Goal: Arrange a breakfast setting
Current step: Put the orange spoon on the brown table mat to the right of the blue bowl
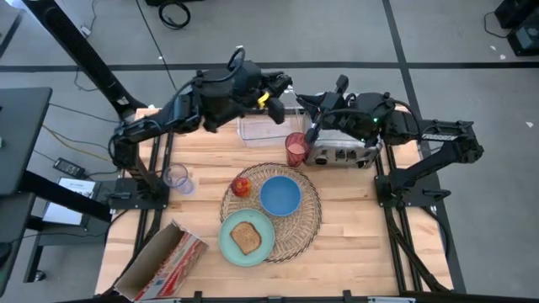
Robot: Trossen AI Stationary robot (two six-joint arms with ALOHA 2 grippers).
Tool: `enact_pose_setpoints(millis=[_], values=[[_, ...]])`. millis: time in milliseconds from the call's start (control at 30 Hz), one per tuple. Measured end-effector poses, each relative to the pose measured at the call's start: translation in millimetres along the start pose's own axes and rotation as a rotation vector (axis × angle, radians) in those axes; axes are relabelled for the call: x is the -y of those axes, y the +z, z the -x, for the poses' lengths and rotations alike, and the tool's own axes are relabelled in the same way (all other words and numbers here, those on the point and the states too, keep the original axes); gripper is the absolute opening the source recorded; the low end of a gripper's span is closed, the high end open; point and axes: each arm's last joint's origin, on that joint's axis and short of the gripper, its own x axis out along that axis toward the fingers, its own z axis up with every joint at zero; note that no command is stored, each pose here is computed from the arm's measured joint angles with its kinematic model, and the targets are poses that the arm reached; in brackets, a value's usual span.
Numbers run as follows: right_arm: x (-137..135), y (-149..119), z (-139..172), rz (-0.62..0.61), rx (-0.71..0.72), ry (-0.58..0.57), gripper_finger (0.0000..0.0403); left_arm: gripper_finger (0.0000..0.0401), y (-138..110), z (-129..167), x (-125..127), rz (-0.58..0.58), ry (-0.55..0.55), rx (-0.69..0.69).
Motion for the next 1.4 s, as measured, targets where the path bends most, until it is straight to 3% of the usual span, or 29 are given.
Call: enact_pose_setpoints(millis=[133,333,500,700,933,1233,1400], values=[[-6,-5,11,-0.065,-0.075,0.016,0.0018,0.0179,18,25,-12,-0.039,0.002,-0.01],[-25,-30,36,-0.326,-0.347,0.051,0.0018,0.0247,43,78,-40,-0.082,0.018,-0.062],[-63,-65,61,-0.607,-0.543,0.039,0.0018,0.0251,45,108,-51,-0.063,0.068,-0.128],[-112,-124,91,-0.926,-0.714,-0.047,0.0018,0.0243,36,116,-46,-0.109,0.103,-0.191],[-149,-171,105,-1.025,-0.877,-0.202,0.0018,0.0243,33,121,-38,-0.177,0.058,-0.207],[-197,-221,93,-1.096,-1.004,-0.46,0.0018,0.0243,27,134,-37,-0.228,0.019,-0.278],[-208,-237,81,-1.1,-1.027,-0.504,0.0022,0.0243,26,136,-33,-0.232,-0.004,-0.28]])
